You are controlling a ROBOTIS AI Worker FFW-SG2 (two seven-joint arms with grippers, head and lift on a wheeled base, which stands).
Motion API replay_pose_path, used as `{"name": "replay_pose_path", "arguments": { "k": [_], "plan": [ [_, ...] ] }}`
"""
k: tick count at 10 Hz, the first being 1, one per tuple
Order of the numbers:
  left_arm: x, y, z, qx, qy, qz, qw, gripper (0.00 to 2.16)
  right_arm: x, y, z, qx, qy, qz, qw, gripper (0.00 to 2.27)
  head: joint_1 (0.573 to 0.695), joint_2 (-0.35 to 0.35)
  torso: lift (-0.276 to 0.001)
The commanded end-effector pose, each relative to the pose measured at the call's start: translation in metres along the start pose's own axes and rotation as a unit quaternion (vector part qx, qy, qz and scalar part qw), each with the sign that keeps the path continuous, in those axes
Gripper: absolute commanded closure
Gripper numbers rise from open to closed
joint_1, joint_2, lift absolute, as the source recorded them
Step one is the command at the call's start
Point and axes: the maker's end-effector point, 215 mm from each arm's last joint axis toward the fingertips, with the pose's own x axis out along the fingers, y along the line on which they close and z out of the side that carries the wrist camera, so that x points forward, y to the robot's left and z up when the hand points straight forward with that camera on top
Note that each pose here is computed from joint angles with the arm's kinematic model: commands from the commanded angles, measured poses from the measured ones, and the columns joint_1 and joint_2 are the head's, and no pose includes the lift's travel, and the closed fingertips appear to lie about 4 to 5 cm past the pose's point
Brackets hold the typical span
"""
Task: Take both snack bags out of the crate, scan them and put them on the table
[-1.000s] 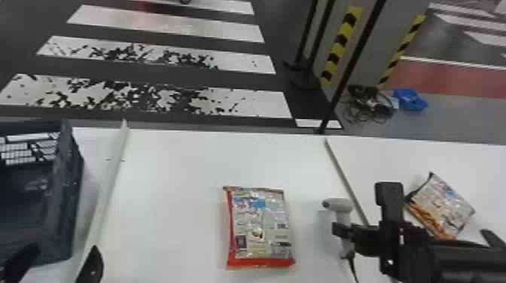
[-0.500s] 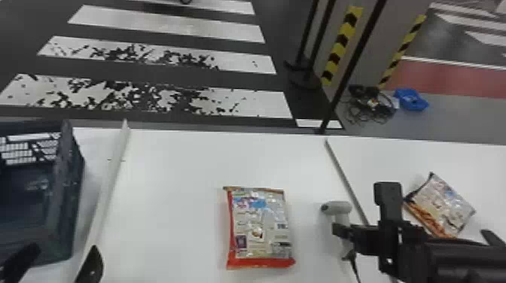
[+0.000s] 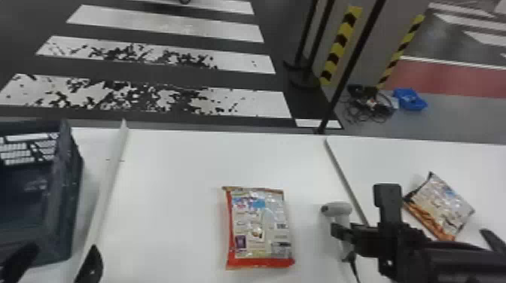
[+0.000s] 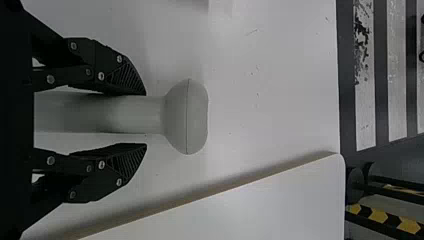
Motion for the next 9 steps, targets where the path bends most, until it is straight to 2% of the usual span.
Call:
{"name": "replay_pose_path", "arguments": {
  "k": [1, 4, 5, 7, 9],
  "plan": [
    [0.0, -0.001, 0.001, 0.0, 0.0, 0.0, 1.0, 0.14, -0.007, -0.001, 0.007, -0.004, -0.01, -0.005, 1.0, 0.0, 0.695, -0.224, -0.093],
    [-0.001, -0.001, 0.002, 0.0, -0.002, -0.001, 1.0, 0.14, -0.036, -0.011, 0.013, 0.002, -0.023, -0.018, 1.0, 0.06, 0.695, -0.233, -0.093],
    [-0.001, -0.001, 0.002, 0.001, -0.002, -0.001, 1.0, 0.14, -0.051, -0.006, 0.009, 0.018, -0.022, -0.003, 1.0, 0.04, 0.695, -0.242, -0.093],
    [0.0, -0.001, 0.001, 0.001, -0.001, -0.002, 1.0, 0.14, -0.072, 0.022, -0.002, 0.039, -0.014, 0.051, 0.998, 0.04, 0.695, -0.236, -0.093],
    [0.0, 0.0, 0.001, 0.001, -0.001, -0.001, 1.0, 0.14, -0.085, 0.067, -0.015, 0.055, 0.002, 0.126, 0.99, 0.05, 0.695, -0.202, -0.093]
  ]
}}
